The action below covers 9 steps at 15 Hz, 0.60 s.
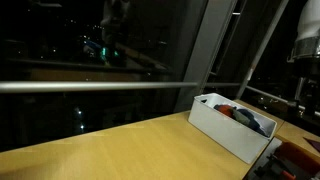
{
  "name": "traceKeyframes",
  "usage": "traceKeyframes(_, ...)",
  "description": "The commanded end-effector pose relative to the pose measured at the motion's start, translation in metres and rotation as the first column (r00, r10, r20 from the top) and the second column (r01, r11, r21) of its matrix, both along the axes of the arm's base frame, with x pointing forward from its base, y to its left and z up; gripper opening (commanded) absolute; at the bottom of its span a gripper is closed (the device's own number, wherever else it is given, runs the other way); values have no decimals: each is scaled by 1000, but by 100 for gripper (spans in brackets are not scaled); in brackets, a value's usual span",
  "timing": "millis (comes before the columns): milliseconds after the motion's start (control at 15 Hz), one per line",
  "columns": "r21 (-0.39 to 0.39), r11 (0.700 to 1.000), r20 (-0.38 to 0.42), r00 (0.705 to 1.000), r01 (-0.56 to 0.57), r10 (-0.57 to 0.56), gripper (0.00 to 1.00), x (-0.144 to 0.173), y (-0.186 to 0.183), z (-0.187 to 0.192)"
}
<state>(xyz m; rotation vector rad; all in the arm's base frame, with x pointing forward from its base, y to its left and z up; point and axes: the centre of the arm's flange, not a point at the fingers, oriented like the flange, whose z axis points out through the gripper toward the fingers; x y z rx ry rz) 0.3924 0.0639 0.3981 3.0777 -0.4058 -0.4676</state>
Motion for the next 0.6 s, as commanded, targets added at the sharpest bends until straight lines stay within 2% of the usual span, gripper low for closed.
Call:
traceKeyframes(0, 0, 1000, 2, 1000, 0, 0, 100, 0, 0, 0)
traceKeyframes(533, -5, 1000, 9, 1000, 4, -4, 100, 2, -4, 4)
